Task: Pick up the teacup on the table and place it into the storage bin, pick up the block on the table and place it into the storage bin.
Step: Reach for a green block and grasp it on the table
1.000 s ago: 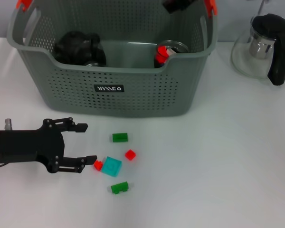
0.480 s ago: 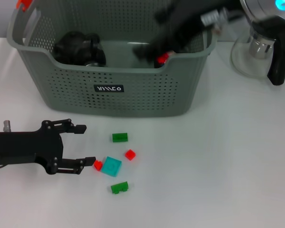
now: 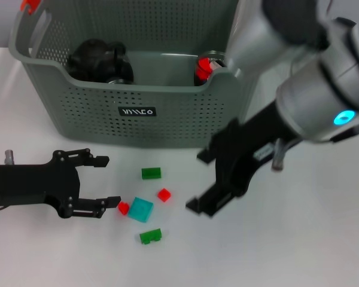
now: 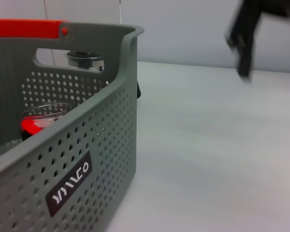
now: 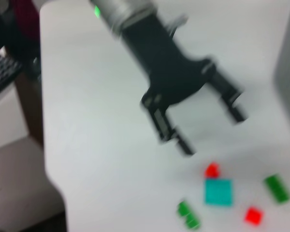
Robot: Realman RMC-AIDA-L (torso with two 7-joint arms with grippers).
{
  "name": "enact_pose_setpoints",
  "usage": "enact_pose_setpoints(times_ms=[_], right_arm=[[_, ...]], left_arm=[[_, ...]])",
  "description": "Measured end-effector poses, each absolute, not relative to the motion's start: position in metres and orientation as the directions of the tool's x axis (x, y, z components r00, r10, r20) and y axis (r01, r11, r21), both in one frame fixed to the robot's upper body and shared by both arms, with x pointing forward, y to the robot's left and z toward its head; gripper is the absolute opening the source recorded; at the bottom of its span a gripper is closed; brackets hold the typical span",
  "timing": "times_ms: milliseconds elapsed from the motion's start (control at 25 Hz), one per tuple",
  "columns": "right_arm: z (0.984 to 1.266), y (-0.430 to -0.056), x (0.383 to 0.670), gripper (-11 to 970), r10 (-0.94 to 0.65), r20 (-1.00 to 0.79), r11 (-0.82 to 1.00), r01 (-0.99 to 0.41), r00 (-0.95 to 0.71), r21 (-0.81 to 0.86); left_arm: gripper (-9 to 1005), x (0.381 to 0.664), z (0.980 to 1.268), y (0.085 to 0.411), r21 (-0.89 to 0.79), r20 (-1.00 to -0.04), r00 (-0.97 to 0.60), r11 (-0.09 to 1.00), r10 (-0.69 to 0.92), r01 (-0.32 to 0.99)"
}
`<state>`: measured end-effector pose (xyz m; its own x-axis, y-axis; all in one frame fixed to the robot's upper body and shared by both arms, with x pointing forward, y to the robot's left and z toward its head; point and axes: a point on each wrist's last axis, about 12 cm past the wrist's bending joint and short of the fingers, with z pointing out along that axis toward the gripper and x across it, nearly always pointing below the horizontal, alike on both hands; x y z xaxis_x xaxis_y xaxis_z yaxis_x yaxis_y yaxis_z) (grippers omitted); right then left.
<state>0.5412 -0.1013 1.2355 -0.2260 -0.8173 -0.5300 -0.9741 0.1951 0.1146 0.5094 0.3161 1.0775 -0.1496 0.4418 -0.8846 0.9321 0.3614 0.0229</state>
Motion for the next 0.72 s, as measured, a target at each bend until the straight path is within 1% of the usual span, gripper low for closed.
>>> enact_pose_setpoints(times_ms=[120, 280, 480, 520, 720], right_arm=[[1.213, -0.092, 0.542, 912, -0.848, -0.477, 0.178, -0.971, -0.232, 0.157], [1.185, -0.077, 0.543, 897, -0.879, -0.428, 0.149, -0.974, -0.21, 0.172], [1.157, -0.06, 0.546, 878, -0.894, -0.406, 0.141, -0.98, -0.186, 0.139], [1.147, -0.053, 0.546, 874, -0.9, -0.402, 0.131, -0.984, -0.169, 0.121], [1.131, -0.04, 0.543, 855, -0.903, -0.41, 0.107, -0.991, -0.128, 0.075]], left_arm=[[846, 0.51, 1.078, 0.316, 0.025, -0.885, -0.147, 0.36, 0.442, 0.933], [846, 0.511, 1.079, 0.316, 0.028, -0.884, -0.144, 0.359, 0.444, 0.933], [846, 0.512, 1.08, 0.316, 0.031, -0.885, -0.141, 0.357, 0.444, 0.934], [846, 0.512, 1.08, 0.316, 0.03, -0.885, -0.141, 0.357, 0.443, 0.934], [847, 0.512, 1.079, 0.315, 0.028, -0.886, -0.142, 0.357, 0.441, 0.934]])
